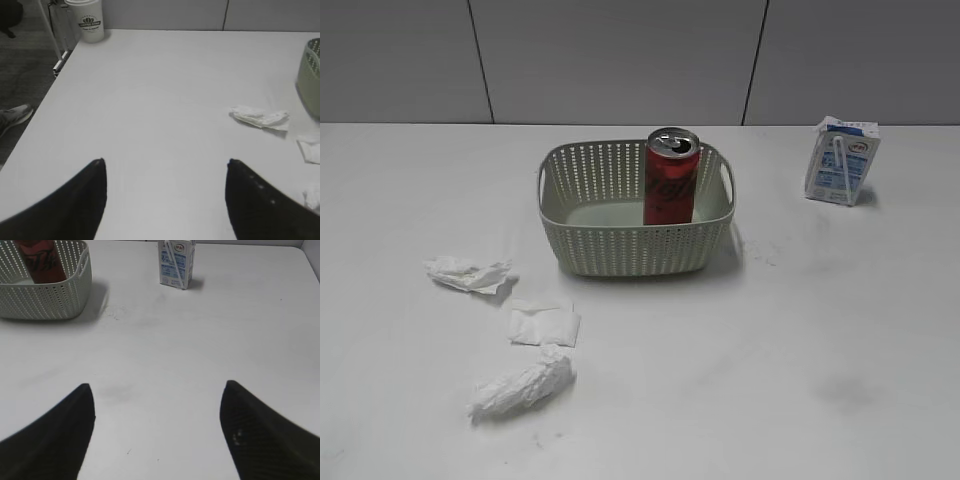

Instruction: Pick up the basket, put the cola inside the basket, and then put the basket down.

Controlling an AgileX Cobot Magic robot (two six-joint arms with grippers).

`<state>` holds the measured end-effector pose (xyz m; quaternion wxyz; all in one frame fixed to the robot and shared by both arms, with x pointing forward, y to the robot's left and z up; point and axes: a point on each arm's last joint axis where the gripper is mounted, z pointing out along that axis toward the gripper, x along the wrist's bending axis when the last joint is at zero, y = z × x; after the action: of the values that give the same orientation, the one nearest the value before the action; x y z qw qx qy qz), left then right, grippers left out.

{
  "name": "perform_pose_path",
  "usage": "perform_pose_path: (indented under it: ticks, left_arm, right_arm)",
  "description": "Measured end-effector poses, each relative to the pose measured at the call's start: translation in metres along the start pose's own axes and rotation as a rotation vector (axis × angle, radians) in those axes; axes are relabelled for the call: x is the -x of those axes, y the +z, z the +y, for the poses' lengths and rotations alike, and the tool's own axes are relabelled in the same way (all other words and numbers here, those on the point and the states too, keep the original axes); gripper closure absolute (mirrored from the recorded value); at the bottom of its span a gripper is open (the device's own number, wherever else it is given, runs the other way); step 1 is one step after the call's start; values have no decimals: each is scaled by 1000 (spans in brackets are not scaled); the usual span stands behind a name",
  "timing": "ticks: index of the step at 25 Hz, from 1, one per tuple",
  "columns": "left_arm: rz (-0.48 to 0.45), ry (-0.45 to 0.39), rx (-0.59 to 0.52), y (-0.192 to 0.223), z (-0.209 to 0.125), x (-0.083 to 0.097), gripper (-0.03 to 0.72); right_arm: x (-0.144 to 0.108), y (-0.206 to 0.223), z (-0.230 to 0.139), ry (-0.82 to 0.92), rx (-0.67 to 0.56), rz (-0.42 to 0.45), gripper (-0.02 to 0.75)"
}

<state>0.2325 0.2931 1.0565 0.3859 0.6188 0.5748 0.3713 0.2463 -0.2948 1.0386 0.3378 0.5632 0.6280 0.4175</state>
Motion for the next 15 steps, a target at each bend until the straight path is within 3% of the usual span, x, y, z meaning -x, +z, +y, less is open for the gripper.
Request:
perform_pose_path:
  ticks: [15]
  left_arm:
    - [-8,4,0,0,0,0,135]
  right_arm:
    - [-6,0,0,49,0,65,146]
